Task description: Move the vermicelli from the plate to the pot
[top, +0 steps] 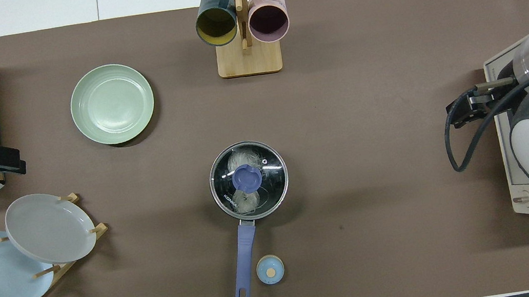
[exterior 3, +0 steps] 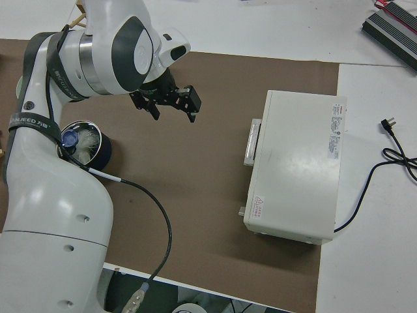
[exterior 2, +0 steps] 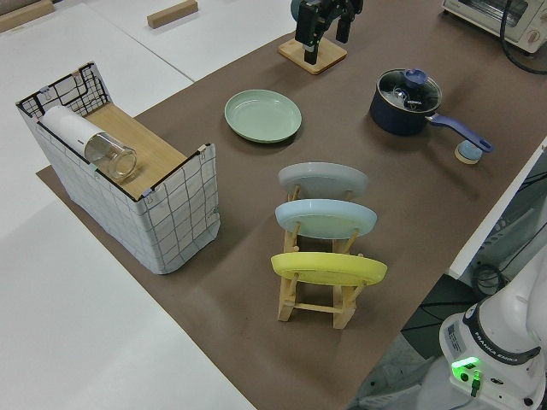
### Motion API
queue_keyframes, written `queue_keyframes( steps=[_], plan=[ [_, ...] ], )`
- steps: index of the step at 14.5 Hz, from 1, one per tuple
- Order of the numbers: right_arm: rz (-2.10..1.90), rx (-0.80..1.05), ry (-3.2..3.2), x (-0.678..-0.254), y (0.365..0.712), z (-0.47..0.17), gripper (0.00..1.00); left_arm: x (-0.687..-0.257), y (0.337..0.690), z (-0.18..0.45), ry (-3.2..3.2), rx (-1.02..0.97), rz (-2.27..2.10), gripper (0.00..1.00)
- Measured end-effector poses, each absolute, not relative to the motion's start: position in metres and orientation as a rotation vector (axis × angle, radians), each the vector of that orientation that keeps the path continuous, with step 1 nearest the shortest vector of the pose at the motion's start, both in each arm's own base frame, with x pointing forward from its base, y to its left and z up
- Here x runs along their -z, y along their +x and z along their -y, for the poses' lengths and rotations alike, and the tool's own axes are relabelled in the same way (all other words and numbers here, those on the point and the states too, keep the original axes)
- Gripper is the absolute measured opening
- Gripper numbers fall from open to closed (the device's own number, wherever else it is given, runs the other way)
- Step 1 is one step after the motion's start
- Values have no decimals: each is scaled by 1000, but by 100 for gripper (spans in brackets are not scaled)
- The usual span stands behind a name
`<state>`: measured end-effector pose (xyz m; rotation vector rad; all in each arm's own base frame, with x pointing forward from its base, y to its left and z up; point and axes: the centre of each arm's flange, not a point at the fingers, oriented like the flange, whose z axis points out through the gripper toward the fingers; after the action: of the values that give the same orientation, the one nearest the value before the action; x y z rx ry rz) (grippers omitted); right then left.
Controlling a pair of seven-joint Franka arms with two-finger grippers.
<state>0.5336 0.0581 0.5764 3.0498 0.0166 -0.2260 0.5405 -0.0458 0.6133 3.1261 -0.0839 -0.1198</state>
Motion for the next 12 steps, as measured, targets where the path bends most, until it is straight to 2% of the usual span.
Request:
queue_keyframes(
  steps=[5,8,12],
  plan=[
    [-53,159,3062,-618,536,-44,100,-613,540,46,3126,120,84,100],
    [-86,156,3068,-608,541,-20,100,-613,540,46,3126,120,84,100],
    [-90,213,3064,-597,536,-19,100,-613,540,46,3126,120,84,100]
  ],
)
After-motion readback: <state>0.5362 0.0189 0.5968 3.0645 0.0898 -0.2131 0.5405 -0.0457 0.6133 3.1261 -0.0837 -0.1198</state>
